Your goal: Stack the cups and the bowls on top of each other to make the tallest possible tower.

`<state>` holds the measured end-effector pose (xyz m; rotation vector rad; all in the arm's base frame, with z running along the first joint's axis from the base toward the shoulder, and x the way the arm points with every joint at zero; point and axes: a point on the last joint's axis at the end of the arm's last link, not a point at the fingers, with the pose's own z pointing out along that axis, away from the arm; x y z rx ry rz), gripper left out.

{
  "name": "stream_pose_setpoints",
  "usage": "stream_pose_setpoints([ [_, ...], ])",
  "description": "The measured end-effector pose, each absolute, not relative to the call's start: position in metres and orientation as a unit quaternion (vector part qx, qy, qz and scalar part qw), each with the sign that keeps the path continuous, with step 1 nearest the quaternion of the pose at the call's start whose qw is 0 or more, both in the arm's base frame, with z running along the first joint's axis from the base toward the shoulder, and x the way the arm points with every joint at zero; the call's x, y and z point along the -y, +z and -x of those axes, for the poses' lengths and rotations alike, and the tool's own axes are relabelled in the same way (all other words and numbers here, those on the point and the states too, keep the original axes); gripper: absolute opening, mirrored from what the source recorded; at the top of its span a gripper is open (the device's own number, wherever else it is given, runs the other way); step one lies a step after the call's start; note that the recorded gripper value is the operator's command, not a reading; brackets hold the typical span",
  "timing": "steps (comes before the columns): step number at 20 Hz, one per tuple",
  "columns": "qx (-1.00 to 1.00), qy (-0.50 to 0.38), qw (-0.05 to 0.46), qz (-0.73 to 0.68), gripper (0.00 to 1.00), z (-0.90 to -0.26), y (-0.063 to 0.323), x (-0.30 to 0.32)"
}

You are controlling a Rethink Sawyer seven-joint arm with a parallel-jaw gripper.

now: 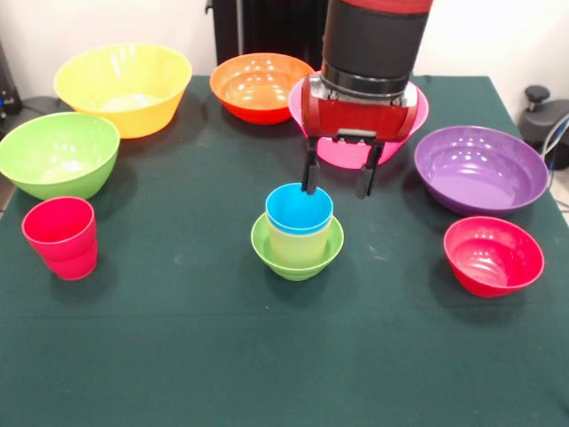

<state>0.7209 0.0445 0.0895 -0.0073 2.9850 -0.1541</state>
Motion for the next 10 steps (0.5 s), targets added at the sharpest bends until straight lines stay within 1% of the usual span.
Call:
stream_pose_setpoints([
  [5, -0.995, -0.036, 0.092, -0.007, 1.00, -0.732, 0.108, -0.045],
  [10, -0.995, -0.020, 0.099, -0.015, 1.00, -0.739, 0.115, -0.051],
])
